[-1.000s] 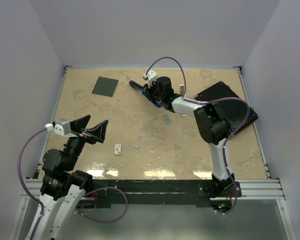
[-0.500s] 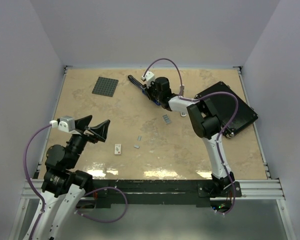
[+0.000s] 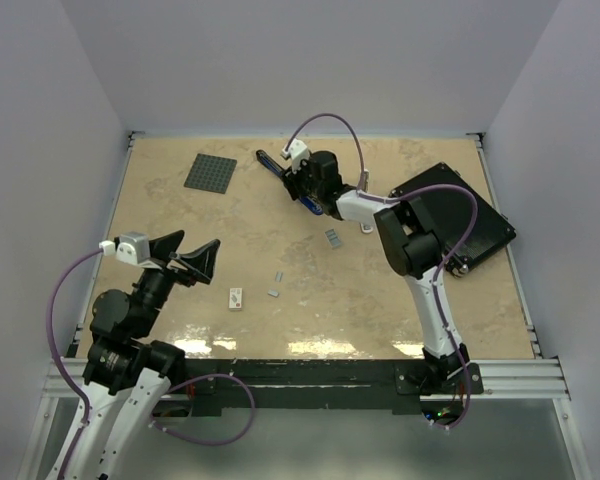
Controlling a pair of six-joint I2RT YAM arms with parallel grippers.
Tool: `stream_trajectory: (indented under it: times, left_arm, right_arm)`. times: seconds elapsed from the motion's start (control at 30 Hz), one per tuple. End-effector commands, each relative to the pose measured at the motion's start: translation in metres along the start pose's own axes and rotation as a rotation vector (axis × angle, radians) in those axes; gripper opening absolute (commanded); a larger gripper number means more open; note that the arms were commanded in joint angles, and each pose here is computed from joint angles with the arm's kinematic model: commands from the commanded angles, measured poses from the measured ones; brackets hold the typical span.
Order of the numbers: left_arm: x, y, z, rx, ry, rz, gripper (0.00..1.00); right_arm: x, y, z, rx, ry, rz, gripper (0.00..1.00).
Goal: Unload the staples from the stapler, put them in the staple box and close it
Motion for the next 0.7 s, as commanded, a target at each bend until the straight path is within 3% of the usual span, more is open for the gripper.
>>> stream_trajectory:
  times: [0.0,0.07,0.17,0.2,0.3,0.4,0.53,0.67]
  left_arm:
    - [-0.005,0.000,-0.001,0.003,-0.024,0.022,1.00]
    - [-0.004,0.000,0.000,0.005,-0.019,0.023,1.00]
    - [0.002,0.002,0.002,-0.008,0.007,0.016,1.00]
    - [0.003,0.004,0.002,-0.019,0.019,0.011,1.00]
    - [0.010,0.007,0.007,-0.038,0.065,0.009,1.00]
    - [0.019,0.017,0.015,-0.100,0.123,0.002,1.00]
    - [0.030,0.022,0.032,-0.129,0.202,0.005,1.00]
    - [0.055,0.030,0.064,-0.170,0.366,0.015,1.00]
  right_arm:
    - [-0.082,-0.002,-0.030,0.024,-0.156,0.019,0.65]
    - [-0.109,-0.002,-0.050,0.036,-0.194,0.088,0.67]
    - [-0.134,0.002,-0.085,0.043,-0.210,0.232,0.77]
    - [-0.137,0.005,-0.094,0.036,-0.206,0.261,0.98]
    - [-0.136,0.015,-0.132,0.023,-0.163,0.362,0.98]
    - [-0.121,0.031,-0.156,-0.051,-0.122,0.366,0.99]
    - [-0.086,0.016,-0.168,0.081,-0.017,0.420,0.99]
    - [-0.057,0.020,-0.179,0.075,0.032,0.392,0.99]
Point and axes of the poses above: each gripper's point midway between its finger pads, its own z axis out along the fingers, its own y axis along the line the jaws close on, x = y × z, the point moved 1 cm from there along -z, back along the fingers, and after that the axes turned 8 degrees about z, right-handed, at the moved point
